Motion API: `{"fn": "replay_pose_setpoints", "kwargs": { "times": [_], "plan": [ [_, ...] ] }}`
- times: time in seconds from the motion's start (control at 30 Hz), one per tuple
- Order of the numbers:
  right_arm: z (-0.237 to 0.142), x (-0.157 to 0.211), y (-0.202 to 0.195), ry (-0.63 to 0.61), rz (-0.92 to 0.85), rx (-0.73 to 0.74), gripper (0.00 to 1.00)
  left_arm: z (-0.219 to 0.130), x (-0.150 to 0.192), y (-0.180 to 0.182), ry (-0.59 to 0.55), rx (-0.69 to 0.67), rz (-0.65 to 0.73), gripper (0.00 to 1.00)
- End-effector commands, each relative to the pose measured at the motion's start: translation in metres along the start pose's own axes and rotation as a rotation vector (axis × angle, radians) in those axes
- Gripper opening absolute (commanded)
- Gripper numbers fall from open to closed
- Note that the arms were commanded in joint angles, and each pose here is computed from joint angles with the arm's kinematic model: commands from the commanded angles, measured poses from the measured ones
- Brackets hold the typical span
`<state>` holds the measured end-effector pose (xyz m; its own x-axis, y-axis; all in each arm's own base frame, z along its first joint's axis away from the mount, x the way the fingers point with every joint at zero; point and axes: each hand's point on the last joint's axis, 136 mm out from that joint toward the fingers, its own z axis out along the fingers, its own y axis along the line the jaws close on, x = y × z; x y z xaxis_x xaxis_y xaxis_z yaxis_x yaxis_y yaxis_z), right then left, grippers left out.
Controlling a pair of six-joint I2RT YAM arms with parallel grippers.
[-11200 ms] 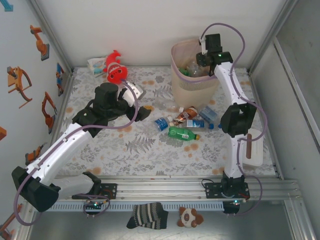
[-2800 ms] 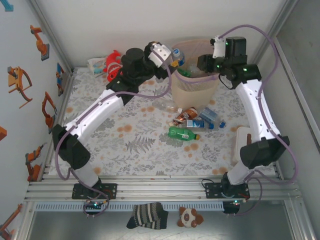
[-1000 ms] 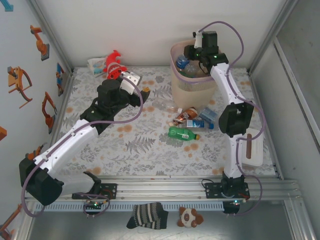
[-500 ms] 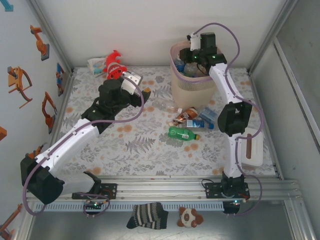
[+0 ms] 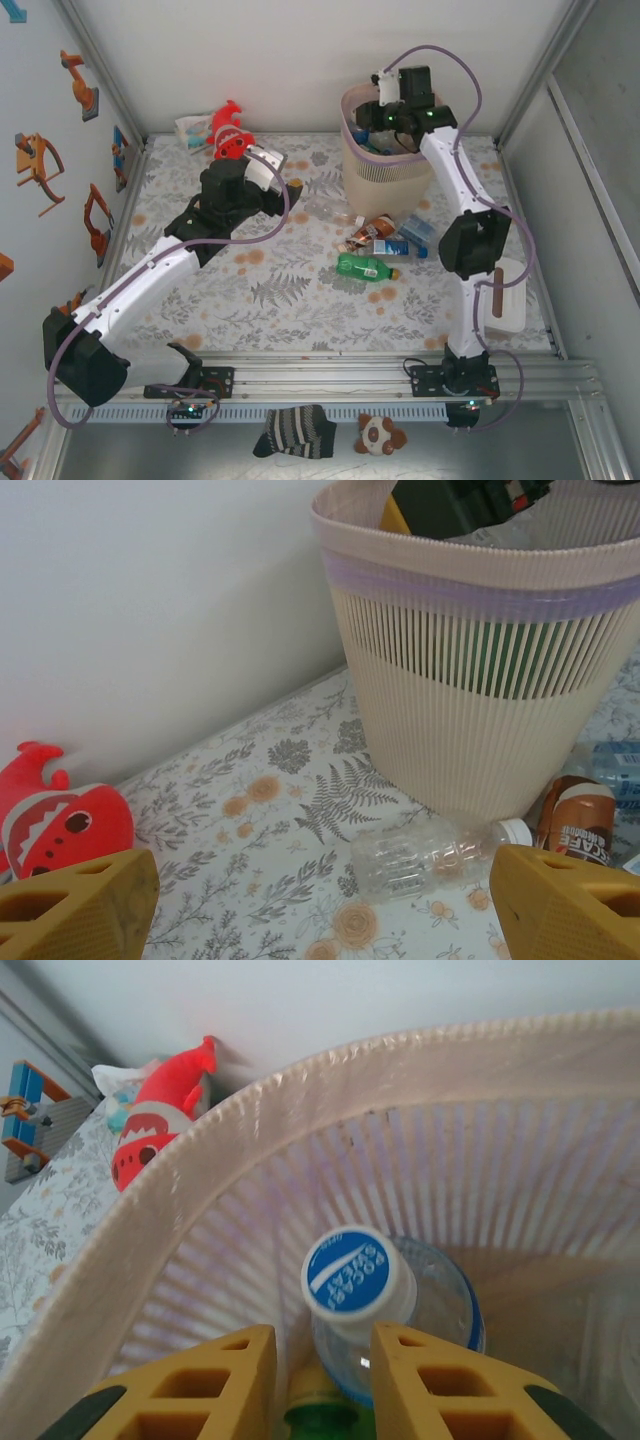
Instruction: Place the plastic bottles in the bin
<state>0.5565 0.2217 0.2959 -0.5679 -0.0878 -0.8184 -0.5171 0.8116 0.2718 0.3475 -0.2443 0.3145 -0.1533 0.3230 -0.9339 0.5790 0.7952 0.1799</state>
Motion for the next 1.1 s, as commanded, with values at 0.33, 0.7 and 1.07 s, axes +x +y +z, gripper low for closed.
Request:
{"fn": "replay_pose_setpoints", "kwargs": {
  "times": [0.33,0.7,1.07],
  "plan": [
    [-0.102,0.007,0.046,0.028,-0.159,-0.006,0.31,0.001,0.009,0.000,0.047,0.020,-0.065,0.86],
    [-0.149,0.080,0.090,0.133,-0.363,-0.135,0.32,0.006,0.029,-0.001,0.109,0.041,-0.141,0.86],
    [-0.149,0.187,0.116,0.379,-0.573,-0.173,0.37,0.004,0.039,-0.001,0.128,0.046,-0.178,0.86]
  ]
}}
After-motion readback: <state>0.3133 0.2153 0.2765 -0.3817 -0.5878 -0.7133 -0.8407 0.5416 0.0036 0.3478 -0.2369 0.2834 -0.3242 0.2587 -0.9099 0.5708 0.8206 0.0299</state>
